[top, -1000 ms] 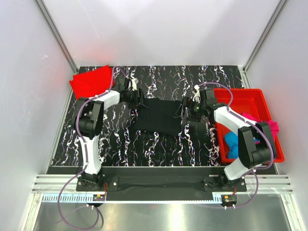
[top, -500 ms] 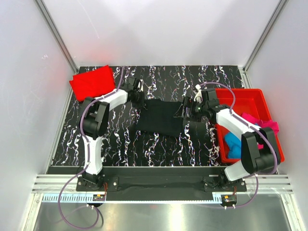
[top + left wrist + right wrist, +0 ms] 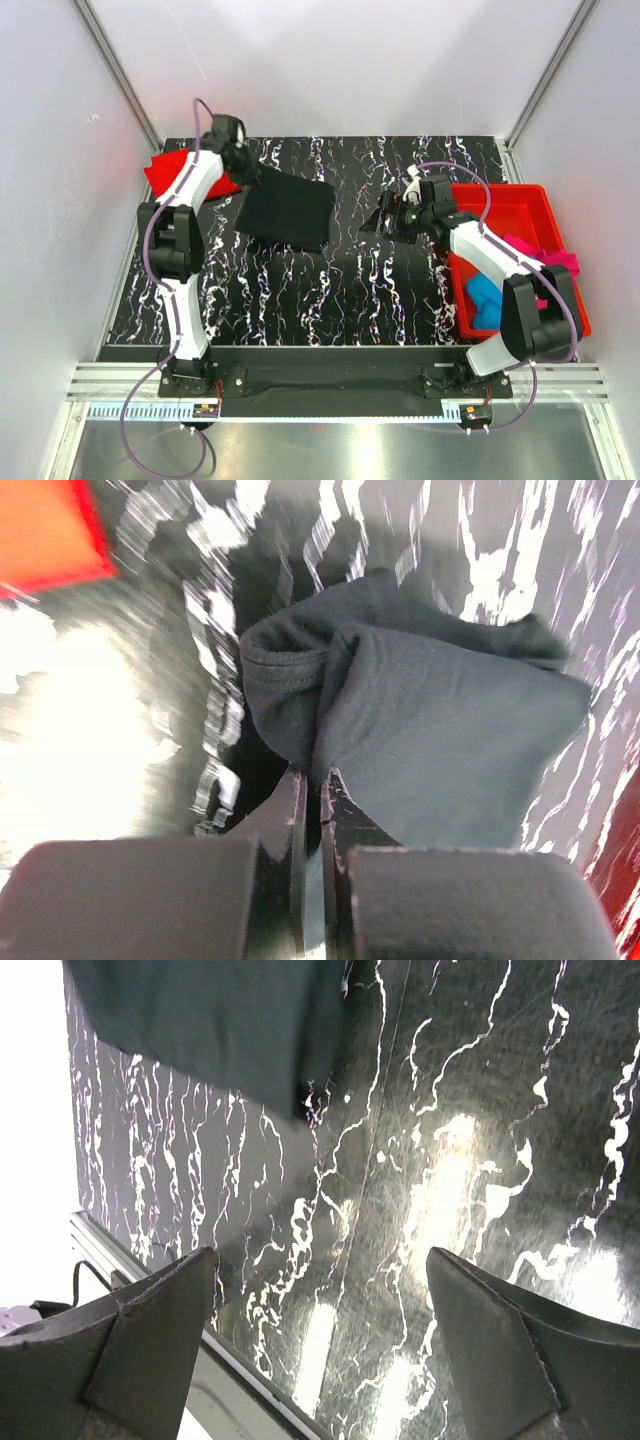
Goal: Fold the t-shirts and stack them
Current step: Neatly place the folded tshirt to the corner
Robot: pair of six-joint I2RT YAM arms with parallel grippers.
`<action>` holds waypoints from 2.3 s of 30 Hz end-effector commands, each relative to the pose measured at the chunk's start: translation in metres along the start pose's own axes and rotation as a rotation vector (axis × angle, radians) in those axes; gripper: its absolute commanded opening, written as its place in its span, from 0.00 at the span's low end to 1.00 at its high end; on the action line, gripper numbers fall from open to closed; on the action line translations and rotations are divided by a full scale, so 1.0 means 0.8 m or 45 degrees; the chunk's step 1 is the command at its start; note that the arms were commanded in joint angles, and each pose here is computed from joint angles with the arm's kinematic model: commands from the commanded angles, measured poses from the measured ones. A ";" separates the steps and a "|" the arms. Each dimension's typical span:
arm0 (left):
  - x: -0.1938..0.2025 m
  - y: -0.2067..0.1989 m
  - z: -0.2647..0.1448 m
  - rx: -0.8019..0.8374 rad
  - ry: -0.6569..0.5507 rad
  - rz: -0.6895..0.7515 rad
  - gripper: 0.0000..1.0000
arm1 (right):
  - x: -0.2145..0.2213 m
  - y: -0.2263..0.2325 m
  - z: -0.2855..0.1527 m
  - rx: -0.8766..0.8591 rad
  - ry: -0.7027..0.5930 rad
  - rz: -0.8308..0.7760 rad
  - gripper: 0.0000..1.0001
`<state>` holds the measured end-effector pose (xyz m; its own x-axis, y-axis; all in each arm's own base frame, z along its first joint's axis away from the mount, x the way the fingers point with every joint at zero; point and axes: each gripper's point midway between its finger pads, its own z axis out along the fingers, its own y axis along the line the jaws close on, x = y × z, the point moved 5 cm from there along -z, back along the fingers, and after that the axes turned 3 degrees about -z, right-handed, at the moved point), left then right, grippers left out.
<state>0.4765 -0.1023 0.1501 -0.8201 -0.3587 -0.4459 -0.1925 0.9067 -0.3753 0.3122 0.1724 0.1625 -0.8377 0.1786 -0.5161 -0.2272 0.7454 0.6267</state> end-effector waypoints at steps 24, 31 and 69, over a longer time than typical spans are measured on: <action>-0.246 0.081 -0.109 -0.061 -0.812 -0.005 0.00 | -0.032 -0.014 0.043 0.015 -0.012 -0.011 0.95; -0.262 0.149 -0.104 -0.130 -0.862 -0.182 0.00 | -0.030 -0.020 0.049 0.026 0.001 -0.011 0.95; -0.166 0.272 -0.101 -0.596 -0.661 -0.330 0.68 | -0.022 -0.028 0.062 0.004 0.027 0.007 1.00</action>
<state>0.5184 0.1572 0.1529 -0.4595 -0.5215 -0.7190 -0.6064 0.7757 -0.1750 0.3494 0.1822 0.1051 -0.8878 0.1636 -0.4302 -0.1575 0.7703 0.6180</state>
